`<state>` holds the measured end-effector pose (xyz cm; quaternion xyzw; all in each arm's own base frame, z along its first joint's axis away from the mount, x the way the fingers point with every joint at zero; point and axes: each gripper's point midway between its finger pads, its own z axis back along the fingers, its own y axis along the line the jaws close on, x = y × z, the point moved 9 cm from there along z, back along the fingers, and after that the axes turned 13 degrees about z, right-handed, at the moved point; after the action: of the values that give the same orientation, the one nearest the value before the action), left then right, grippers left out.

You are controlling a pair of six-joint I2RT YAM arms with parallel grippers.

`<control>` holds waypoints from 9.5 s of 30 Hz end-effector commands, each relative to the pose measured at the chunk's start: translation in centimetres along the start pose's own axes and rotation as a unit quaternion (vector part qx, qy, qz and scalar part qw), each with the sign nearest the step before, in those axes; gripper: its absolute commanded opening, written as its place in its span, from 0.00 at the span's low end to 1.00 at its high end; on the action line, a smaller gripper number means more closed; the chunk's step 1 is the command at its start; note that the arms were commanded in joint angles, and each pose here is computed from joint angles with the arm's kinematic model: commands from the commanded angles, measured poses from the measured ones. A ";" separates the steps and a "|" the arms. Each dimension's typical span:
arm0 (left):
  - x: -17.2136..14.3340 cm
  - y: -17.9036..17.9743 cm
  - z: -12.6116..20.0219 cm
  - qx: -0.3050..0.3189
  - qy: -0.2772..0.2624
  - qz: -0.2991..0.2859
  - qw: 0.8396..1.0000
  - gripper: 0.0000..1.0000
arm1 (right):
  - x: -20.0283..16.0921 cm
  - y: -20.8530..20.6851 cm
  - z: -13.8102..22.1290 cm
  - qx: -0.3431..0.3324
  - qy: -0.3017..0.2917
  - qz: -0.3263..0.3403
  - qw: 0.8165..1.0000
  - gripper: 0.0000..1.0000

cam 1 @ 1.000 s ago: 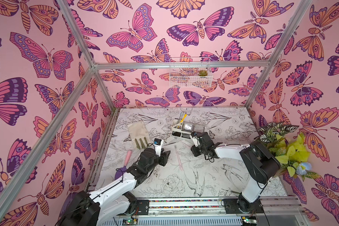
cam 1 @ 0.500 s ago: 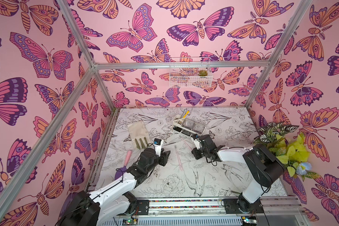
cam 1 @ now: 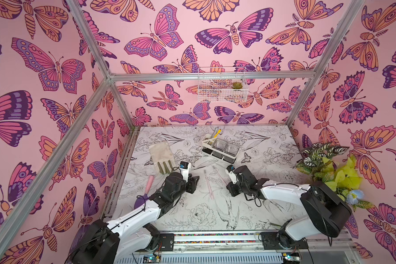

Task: Place the toothbrush into the toothbrush holder
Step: Adjust the toothbrush holder at the center of the board, then pick up the toothbrush from the center of the board, then place the toothbrush in the toothbrush holder.

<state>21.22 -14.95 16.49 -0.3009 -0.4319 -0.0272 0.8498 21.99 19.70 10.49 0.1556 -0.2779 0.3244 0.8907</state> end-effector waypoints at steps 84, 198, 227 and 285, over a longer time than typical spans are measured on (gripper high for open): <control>-0.1 -0.3 -1.6 -0.002 0.030 0.012 0.999 0.51 | 3.4 0.3 -4.1 -0.039 0.111 0.026 0.993 0.12; 5.3 -6.6 -9.0 -0.155 0.060 0.063 0.984 0.00 | 4.2 0.9 8.5 -0.060 -0.089 0.019 0.994 0.53; 13.7 -10.0 -4.2 -0.096 -0.071 -0.083 0.989 0.00 | -1.7 -2.6 11.2 -0.159 -0.054 -0.064 0.984 0.97; 20.8 -3.4 -18.1 -0.062 -0.228 -0.201 0.951 0.00 | -2.1 -4.6 8.8 -0.093 -0.041 -0.113 0.988 0.97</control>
<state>45.78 -22.94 25.67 -0.2384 -0.6611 -0.1621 0.6927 19.53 11.07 14.87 0.1114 -0.3112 0.1886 0.9248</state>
